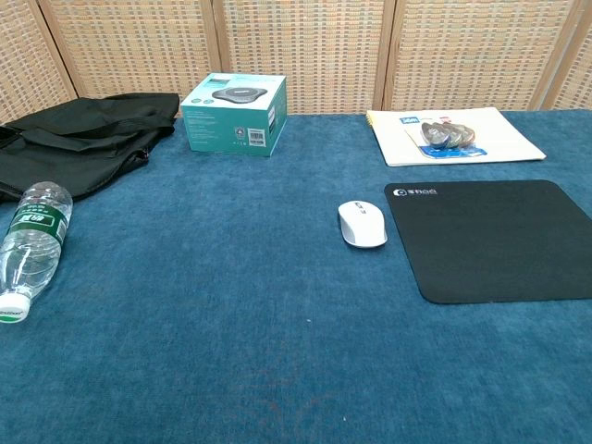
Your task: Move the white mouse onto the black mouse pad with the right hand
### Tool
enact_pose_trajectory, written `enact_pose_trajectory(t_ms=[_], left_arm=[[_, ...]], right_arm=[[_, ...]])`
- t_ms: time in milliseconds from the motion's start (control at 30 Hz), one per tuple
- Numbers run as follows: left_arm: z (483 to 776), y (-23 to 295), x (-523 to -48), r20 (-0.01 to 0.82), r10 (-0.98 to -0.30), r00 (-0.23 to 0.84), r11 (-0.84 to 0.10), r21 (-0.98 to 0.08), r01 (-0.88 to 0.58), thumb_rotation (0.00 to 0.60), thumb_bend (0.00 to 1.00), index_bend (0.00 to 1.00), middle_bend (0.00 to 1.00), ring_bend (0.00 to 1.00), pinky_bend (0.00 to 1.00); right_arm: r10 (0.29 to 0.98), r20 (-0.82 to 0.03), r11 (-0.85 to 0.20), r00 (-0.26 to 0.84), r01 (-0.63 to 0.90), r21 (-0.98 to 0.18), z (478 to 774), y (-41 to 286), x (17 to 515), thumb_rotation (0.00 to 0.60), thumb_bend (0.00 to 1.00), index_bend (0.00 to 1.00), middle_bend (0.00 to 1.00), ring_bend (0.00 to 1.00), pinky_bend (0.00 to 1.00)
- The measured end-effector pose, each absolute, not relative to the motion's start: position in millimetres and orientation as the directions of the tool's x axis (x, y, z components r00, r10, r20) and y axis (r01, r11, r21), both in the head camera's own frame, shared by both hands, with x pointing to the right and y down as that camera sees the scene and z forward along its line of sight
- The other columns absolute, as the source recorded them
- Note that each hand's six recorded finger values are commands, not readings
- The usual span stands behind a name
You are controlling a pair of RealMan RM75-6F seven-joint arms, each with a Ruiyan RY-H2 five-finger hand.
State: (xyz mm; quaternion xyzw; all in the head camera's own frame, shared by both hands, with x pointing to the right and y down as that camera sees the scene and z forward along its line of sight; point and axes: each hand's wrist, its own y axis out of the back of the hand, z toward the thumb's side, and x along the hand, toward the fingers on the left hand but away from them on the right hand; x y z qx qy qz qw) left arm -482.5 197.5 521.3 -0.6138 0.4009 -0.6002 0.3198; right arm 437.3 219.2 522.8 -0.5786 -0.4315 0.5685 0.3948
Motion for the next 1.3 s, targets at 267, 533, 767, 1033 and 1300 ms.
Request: enact_pose_trajectory(t_ms=[267, 533, 767, 1033, 1300], left_arm=[[520, 198, -482, 0.474, -0.879, -0.037, -0.469, -0.877, -0.107, 0.6, 0.0, 0.0, 0.0, 0.0, 0.0], [528, 195, -482, 0.491, -0.87, -0.041, -0.486, -0.869, -0.096, 0.6, 0.0, 0.0, 0.0, 0.0, 0.0], [538, 188, -484, 0.509, -0.857, -0.077, -0.504, -0.86, -0.079, 0.6, 0.0, 0.0, 0.0, 0.0, 0.0], [548, 184, -489, 0.536, -0.838, -0.1, -0.53, -0.844, -0.08, 0.6, 0.0, 0.0, 0.0, 0.0, 0.0], [553, 180, -493, 0.548, -0.829, -0.111, -0.54, -0.836, -0.096, 0.6, 0.0, 0.0, 0.0, 0.0, 0.0]], right_arm=[[0.945, -0.326, -0.328, 0.027, 0.066, -0.943, 531, 214, 430, 0.6, 0.0, 0.0, 0.0, 0.0, 0.0], [0.914, -0.356, -0.355, 0.195, -0.044, -0.934, 570, 169, 398, 0.6, 0.0, 0.0, 0.0, 0.0, 0.0], [0.837, -0.406, -0.373, 0.367, -0.16, -0.914, 620, 120, 352, 0.6, 0.0, 0.0, 0.0, 0.0, 0.0], [0.766, -0.447, -0.369, 0.462, -0.254, -0.894, 672, 86, 314, 0.6, 0.0, 0.0, 0.0, 0.0, 0.0], [0.712, -0.484, -0.375, 0.509, -0.308, -0.874, 709, 77, 268, 0.6, 0.0, 0.01, 0.0, 0.0, 0.0]])
